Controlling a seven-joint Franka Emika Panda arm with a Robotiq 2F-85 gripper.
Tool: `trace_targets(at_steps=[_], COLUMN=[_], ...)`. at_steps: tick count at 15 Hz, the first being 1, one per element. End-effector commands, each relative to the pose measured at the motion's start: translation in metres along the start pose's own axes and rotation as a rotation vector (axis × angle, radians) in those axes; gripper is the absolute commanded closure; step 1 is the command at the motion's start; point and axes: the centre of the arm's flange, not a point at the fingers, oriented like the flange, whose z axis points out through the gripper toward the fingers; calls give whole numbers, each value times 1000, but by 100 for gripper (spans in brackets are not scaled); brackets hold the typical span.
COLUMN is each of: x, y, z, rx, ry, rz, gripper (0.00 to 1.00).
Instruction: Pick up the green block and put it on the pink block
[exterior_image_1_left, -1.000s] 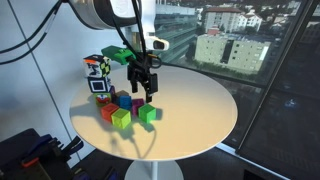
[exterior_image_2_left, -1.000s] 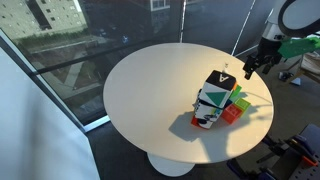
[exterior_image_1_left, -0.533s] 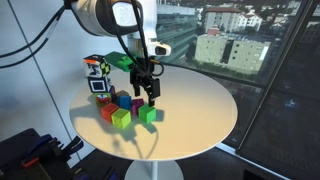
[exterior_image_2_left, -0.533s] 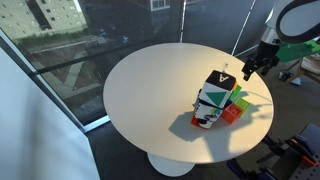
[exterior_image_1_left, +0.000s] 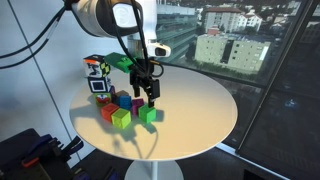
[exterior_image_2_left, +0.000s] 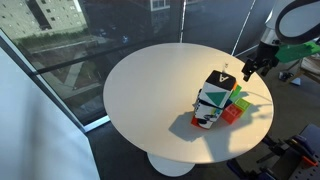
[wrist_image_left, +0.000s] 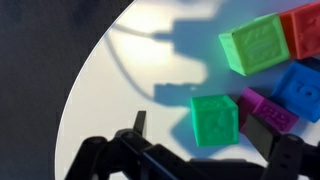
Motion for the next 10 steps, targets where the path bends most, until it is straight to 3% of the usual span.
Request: trace_targets(at_steps=[1,10], x=[1,-2], y=[-1,-9], z=[11,42], rx=[-12,-13], ry=[-17,-18], rz=[-7,-16], gripper=[0,0])
